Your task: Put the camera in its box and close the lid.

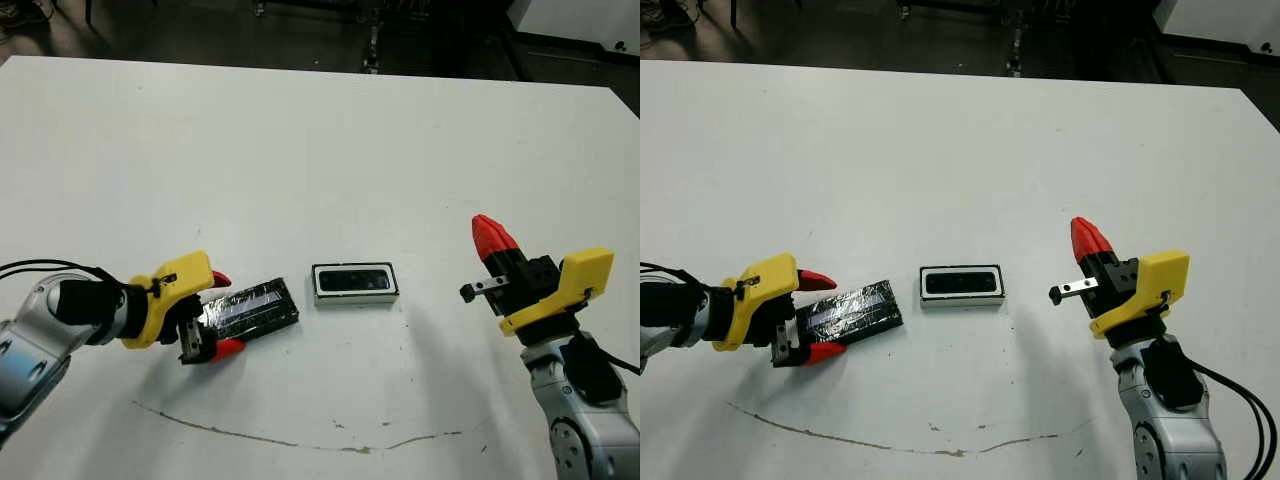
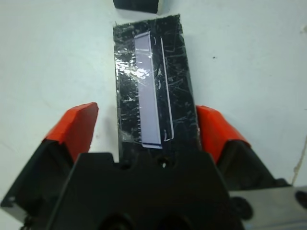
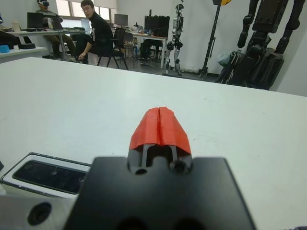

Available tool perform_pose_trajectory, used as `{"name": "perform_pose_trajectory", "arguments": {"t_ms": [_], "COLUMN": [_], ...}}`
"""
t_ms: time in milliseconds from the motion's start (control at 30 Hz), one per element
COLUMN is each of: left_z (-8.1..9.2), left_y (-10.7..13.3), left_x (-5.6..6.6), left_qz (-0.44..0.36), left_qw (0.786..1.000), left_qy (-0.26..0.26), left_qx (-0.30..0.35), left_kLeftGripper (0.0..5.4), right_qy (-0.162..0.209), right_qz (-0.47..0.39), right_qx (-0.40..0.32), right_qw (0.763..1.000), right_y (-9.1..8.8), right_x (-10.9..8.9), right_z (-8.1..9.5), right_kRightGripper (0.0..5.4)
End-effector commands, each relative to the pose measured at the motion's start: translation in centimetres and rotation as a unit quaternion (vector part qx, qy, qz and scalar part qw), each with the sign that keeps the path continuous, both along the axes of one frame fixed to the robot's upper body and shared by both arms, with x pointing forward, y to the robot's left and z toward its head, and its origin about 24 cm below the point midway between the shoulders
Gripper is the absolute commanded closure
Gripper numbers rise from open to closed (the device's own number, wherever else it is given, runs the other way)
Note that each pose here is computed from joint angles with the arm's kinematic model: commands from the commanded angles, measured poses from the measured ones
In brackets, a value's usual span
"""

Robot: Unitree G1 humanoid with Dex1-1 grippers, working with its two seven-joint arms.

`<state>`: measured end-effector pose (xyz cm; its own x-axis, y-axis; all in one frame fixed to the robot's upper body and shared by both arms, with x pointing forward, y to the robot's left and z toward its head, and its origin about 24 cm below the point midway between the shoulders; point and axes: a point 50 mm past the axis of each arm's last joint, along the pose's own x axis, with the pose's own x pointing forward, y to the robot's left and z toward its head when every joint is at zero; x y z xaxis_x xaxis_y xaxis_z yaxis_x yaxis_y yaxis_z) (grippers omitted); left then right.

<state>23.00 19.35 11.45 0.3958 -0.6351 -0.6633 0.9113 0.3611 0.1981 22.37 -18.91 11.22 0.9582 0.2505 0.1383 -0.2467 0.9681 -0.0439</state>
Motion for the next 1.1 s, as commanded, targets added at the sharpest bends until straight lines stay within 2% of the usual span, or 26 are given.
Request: {"name": "perform_pose_trajectory", "arguments": {"t_ms": [33, 200, 533, 733, 1100], "left_z": [-0.1, 0.1, 0.5, 1.5, 4.0], "left_y": [0.2, 0.0, 0.4, 0.7, 1.1], "left_x": [-0.1, -0.1, 0.4, 1.3, 4.1], "left_qz": [-0.004, -0.052, -0.058, -0.026, 0.038], "left_qw": [1.0, 0.999, 0.998, 0.999, 0.996], "left_qy": [0.016, 0.006, 0.027, 0.009, -0.014], "left_qx": [-0.014, -0.006, -0.017, -0.026, -0.074], "left_kLeftGripper": [1.56, 2.22, 2.22, 2.22, 2.22], "right_qy": [0.005, 0.008, 0.009, 0.01, 0.009], "right_qz": [-0.003, -0.003, -0.004, -0.003, -0.001], "right_qx": [-0.006, 0.0, -0.001, -0.002, -0.004], "right_qw": [1.0, 1.0, 1.0, 1.0, 1.0], "right_y": [-0.3, -0.3, -0.2, -0.3, -0.1], "right_x": [-0.1, -0.1, -0.1, 0.0, 0.0], "right_z": [-0.2, -0.3, -0.3, -0.4, -0.4], "right_kRightGripper": [5.4, 5.4, 5.4, 5.4, 5.4]}}
